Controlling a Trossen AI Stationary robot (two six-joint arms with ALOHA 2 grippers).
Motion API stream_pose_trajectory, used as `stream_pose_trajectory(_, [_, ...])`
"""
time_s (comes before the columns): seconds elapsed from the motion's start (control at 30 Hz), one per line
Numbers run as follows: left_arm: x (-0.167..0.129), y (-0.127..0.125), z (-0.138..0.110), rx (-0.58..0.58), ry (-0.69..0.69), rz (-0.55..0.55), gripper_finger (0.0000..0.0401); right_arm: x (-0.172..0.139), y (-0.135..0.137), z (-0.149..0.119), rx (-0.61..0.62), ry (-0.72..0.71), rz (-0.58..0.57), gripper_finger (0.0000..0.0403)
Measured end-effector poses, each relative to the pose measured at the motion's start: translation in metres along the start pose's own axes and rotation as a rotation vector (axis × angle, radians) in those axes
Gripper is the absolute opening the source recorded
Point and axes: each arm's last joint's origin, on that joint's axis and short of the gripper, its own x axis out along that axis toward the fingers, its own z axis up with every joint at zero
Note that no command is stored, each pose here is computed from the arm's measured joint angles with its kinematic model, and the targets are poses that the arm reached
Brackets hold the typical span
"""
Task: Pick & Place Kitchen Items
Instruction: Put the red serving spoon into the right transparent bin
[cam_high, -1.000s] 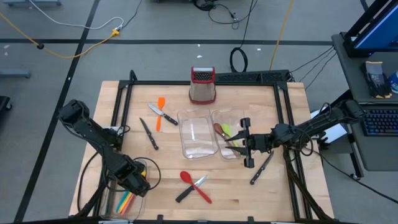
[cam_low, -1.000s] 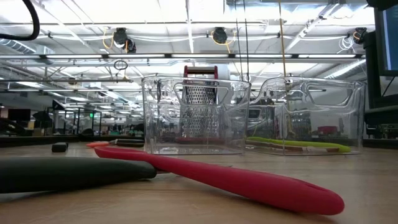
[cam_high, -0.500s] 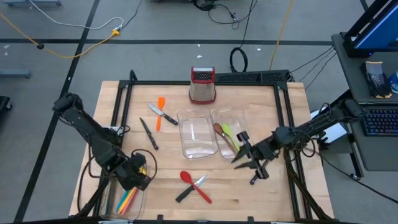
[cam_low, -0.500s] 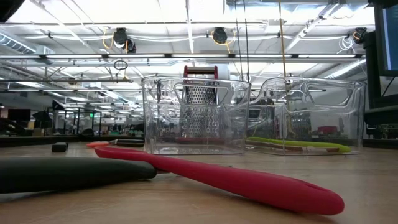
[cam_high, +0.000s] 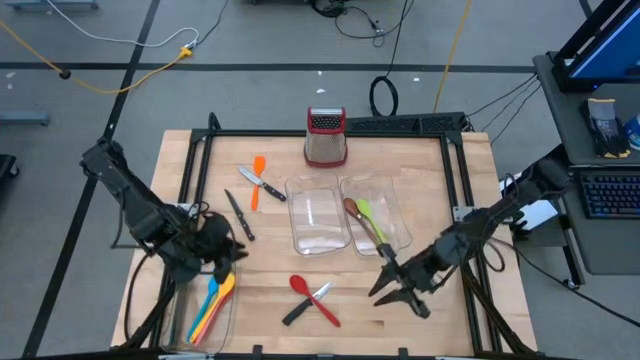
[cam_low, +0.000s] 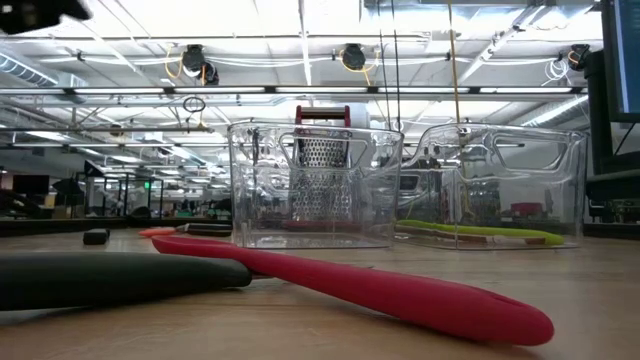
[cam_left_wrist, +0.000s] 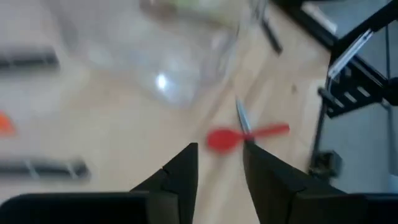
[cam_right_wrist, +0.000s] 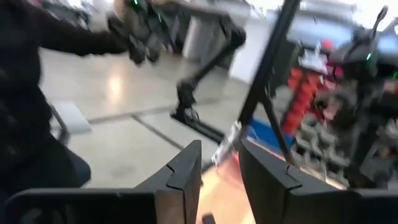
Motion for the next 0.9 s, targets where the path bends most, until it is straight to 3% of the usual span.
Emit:
stream_pose_trajectory(0.17, [-0.011, 0.007, 0.011, 0.199, -0.147, 0.021, 0.01, 0.032, 0.009, -0.001, 0.046, 0.204, -0.1, 0.0129])
stream_pose_trajectory(0.4, [-0.01, 0.01, 0.02, 0.325, -0.177, 0.051, 0.0074, 0.079, 0.013, -0.007, 0.191, 0.502, -0.213, 0.0172])
stream_pose_trajectory(0.7, [-0.008, 0.0, 0.032, 0.484, -0.251, 0.005, 0.0065, 0.12, 0.017, -0.016, 0.389, 0.731, -0.277, 0.0214])
stream_pose_trajectory(0.9, [-0.006, 0.001, 0.035, 0.505, -0.253, 0.008, 0.0065, 0.129, 0.017, -0.027, 0.559, 0.786, -0.331, 0.0229])
